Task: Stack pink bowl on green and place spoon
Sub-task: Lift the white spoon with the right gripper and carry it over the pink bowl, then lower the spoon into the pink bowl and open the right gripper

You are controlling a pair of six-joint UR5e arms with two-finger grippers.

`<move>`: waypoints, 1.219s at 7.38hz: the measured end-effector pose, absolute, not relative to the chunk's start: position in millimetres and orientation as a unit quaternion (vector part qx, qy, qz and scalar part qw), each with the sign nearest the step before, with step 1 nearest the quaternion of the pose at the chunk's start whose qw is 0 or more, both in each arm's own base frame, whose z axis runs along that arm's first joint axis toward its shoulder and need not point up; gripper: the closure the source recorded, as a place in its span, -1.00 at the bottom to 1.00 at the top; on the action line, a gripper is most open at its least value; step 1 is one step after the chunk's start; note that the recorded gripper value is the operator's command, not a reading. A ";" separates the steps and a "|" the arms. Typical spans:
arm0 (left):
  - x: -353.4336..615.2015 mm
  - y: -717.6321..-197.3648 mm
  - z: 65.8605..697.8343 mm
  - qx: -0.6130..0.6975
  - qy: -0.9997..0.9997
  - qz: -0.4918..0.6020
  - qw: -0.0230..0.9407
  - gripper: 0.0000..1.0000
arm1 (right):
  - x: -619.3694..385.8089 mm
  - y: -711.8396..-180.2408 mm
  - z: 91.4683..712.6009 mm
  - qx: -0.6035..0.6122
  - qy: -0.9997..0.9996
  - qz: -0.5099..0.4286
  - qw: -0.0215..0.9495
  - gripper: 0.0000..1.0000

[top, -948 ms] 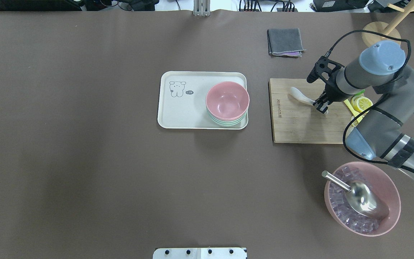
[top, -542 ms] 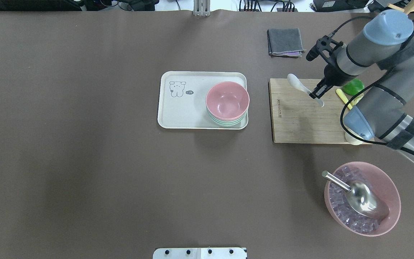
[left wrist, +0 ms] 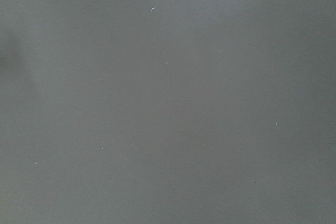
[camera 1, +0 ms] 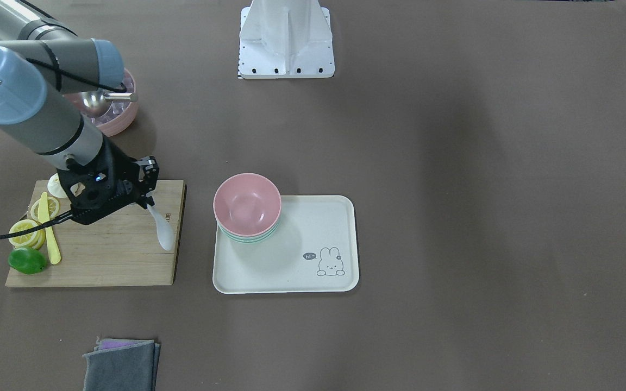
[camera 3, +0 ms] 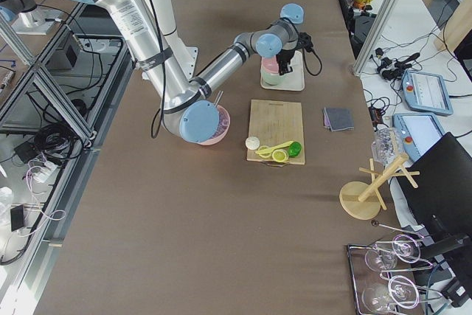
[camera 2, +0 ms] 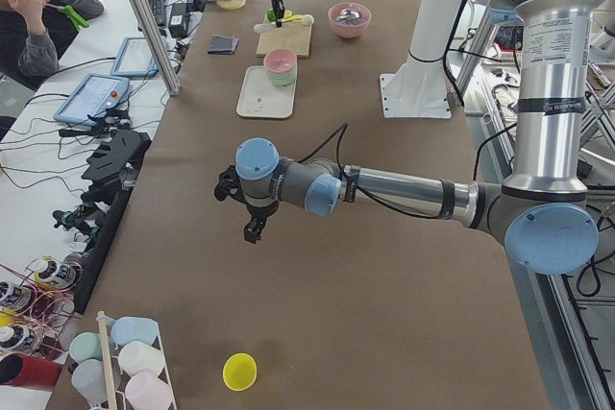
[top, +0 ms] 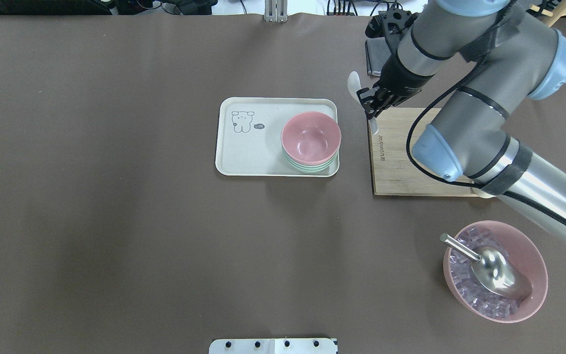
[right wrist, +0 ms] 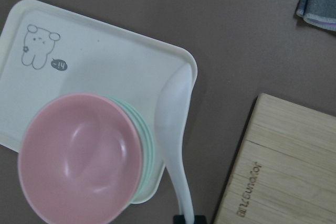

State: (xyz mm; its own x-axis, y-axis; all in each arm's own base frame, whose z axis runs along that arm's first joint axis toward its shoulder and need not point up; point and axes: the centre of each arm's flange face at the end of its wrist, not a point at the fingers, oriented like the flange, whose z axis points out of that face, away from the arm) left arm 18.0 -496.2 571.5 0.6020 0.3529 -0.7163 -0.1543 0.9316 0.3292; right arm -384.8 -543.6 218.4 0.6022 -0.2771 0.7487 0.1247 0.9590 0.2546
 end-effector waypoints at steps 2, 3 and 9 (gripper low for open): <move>18.1 -496.2 573.7 0.116 0.422 0.142 0.888 -0.99 | -452.7 -504.3 171.2 0.089 -0.378 -0.082 0.918 1.00; 18.3 -496.3 574.6 0.115 0.422 0.142 0.888 -0.99 | -475.5 -487.2 166.8 0.092 -0.356 -0.084 0.926 1.00; 18.9 -496.3 579.2 0.111 0.423 0.141 0.888 -0.98 | -511.6 -463.8 176.0 0.108 -0.321 -0.099 0.936 -0.78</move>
State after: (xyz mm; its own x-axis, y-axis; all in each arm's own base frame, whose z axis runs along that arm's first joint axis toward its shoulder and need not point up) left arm 18.9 -496.3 579.2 0.6030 0.3436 -0.7199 -0.1566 0.9359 0.3155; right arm -511.6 -463.8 176.0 0.7738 -0.2556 0.5795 0.1164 0.9568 0.2666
